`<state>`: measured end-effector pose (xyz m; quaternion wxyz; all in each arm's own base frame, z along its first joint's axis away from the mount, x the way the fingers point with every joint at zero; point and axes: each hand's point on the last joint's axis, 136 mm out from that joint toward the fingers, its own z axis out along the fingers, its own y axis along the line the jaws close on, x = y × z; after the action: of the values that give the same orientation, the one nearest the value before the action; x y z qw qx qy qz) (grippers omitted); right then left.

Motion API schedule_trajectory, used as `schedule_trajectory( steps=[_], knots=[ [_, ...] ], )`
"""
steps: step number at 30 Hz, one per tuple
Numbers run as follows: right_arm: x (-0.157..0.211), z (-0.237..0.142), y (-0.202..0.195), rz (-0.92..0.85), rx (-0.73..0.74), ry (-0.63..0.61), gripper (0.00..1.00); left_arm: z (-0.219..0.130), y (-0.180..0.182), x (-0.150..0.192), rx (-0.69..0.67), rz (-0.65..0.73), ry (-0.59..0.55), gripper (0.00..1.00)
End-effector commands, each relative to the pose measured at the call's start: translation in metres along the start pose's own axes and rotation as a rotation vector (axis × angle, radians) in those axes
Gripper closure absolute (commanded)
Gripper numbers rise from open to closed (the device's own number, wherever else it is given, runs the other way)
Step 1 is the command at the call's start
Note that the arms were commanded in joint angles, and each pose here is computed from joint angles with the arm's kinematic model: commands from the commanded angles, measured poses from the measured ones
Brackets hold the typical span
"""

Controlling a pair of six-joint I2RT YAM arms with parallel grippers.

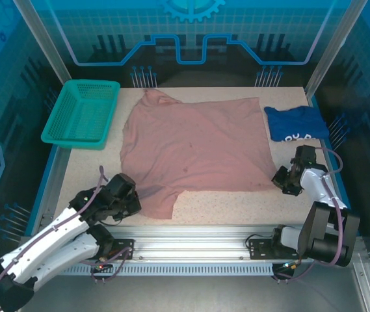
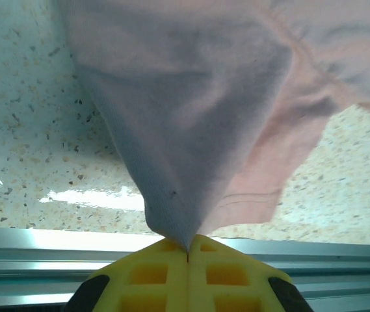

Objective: Fold the inside-out t-shirt

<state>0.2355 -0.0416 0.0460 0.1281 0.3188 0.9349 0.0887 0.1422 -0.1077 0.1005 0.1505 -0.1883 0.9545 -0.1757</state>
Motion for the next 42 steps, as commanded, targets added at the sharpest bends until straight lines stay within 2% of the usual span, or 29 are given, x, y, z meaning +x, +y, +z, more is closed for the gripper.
schedule_trajectory(
  steps=[1, 9, 20, 31, 42],
  knots=[
    [-0.010, -0.006, 0.014, 0.001, -0.045, -0.004, 0.97, -0.019, -0.012, -0.024, 0.037, -0.011, -0.054, 1.00],
    [-0.051, -0.009, 0.033, -0.052, -0.052, -0.038, 0.96, -0.032, -0.055, -0.107, 0.141, 0.024, -0.171, 1.00],
    [-0.095, -0.003, 0.071, -0.114, -0.071, -0.056, 0.94, -0.024, -0.084, -0.195, 0.134, 0.034, -0.236, 1.00],
    [-0.119, 0.008, 0.087, -0.140, -0.068, -0.049, 0.94, -0.022, -0.089, -0.256, 0.130, -0.002, -0.269, 1.00],
    [-0.133, 0.018, 0.108, -0.175, -0.070, -0.034, 0.95, -0.008, -0.083, -0.284, 0.119, -0.028, -0.257, 1.00]
  ],
)
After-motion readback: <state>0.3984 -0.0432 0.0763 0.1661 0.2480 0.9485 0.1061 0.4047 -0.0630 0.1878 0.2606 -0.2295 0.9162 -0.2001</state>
